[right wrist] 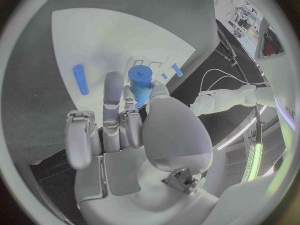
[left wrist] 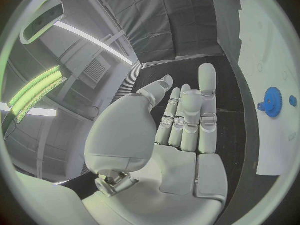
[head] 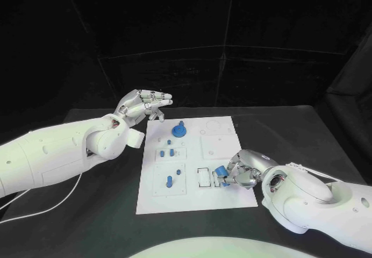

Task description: Assemble the parts on the task board

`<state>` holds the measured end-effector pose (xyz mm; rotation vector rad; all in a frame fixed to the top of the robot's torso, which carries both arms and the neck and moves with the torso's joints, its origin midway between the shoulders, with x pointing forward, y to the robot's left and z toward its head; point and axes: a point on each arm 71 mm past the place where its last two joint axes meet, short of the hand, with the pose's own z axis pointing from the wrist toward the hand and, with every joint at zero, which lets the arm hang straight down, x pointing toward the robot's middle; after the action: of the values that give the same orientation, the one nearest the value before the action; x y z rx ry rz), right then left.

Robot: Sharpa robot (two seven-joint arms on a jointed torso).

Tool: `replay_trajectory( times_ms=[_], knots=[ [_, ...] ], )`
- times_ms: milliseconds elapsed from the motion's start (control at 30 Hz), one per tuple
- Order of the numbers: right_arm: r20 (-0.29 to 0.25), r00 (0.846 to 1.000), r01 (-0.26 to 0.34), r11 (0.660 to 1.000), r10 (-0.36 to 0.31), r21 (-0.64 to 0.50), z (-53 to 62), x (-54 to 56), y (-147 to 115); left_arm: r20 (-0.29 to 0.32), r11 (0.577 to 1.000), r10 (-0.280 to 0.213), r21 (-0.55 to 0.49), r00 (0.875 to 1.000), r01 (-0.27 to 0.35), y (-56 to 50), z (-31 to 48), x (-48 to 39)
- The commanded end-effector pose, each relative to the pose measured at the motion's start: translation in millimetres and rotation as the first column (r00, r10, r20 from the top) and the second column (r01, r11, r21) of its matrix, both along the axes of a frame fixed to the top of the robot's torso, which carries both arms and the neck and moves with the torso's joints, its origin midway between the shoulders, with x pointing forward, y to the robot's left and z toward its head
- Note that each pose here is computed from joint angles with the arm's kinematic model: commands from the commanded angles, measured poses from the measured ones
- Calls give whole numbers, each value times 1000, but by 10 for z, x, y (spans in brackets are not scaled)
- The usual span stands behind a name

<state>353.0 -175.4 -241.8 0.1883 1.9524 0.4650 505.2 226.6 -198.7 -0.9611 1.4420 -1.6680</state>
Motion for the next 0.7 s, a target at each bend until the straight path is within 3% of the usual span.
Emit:
replay_trajectory(
  times_ms=[33,700],
  knots=[
    [-13,999,31,999,-31,25,-16,33,55,-1,1000,-11,-10,1000,11,-20,11,-4],
    [-75,997,2,1000,-3,-24,-175,177,413,-1,1000,-23,-15,1000,23,-63,23,-24]
  ],
)
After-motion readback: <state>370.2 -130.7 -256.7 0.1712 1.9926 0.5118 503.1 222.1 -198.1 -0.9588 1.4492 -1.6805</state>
